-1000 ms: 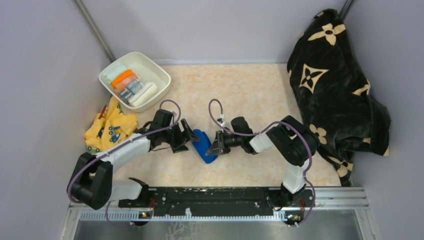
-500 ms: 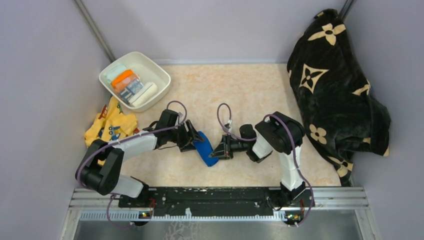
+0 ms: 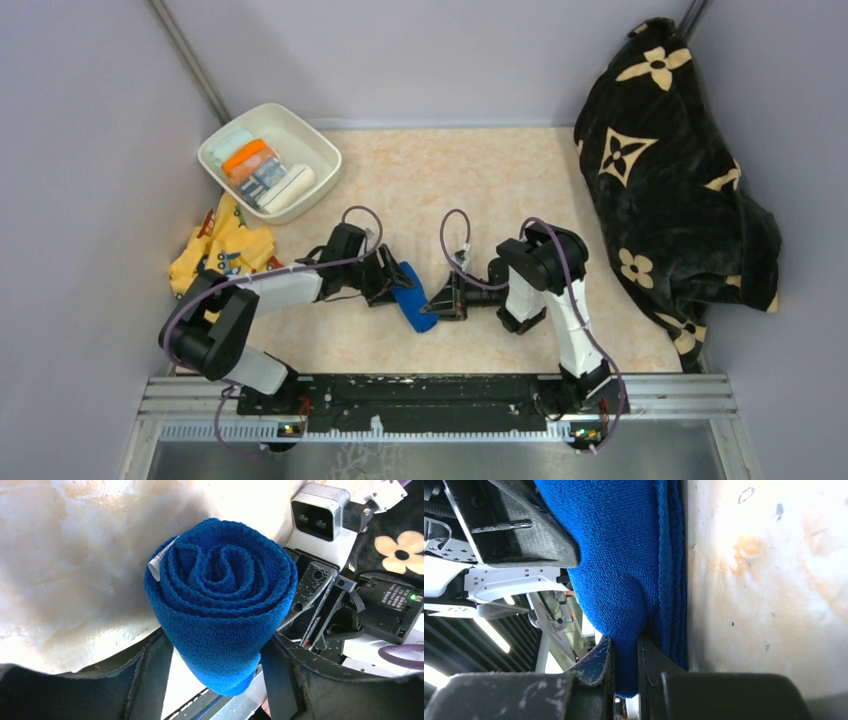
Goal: Roll the towels
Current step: Roll the towel at the center of the board, then pick up the towel at the center of the board.
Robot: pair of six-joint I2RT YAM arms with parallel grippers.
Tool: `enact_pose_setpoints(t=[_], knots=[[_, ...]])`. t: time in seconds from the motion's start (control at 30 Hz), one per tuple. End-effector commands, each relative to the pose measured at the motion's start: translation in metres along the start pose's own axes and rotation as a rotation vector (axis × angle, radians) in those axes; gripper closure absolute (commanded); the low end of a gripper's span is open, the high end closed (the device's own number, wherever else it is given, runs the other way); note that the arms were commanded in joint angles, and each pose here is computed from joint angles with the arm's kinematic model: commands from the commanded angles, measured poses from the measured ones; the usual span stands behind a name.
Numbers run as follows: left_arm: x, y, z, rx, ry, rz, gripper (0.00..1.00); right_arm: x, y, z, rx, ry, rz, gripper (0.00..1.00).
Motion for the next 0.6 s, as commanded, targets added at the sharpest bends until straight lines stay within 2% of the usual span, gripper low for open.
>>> enact_pose_setpoints(t=[0.0,0.1,0.2,0.3,0.4,0.57], knots=[[-0.013,0.013,0.009,-0.004,0.029,-0.04,0.34,0.011,-0.052,0.027,-0.276,0.023,0.19,1.0],[-0.019,0.018,0.013,-0.012,0.036,-0.059,0.43,0.012,-0.056,0.027,-0.279,0.029,0.225,0.99],[-0.022,0.021,0.012,-0.022,0.029,-0.077,0.51,0.011,-0.058,0.026,-0.257,0.038,0.257,0.93],[-0.024,0.023,0.007,-0.038,0.013,-0.104,0.65,0.01,-0.053,0.021,-0.205,0.048,0.28,0.86],[-0.026,0.027,-0.003,-0.098,-0.016,-0.146,0.76,0.011,-0.049,0.015,-0.132,0.072,0.342,0.73],[-0.026,0.029,-0.036,-0.239,-0.083,-0.199,0.89,0.022,-0.031,-0.005,0.109,0.112,0.497,0.52]])
Point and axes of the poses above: each gripper's point midway between its finger pads, its own x axis back along the fingers, its own y axis along the line the jaws close on, z = x × y, the point moved 1 cm from there along x, back along the fingers, and after that the axes turned 6 degrees about x, right-handed, at the moved point
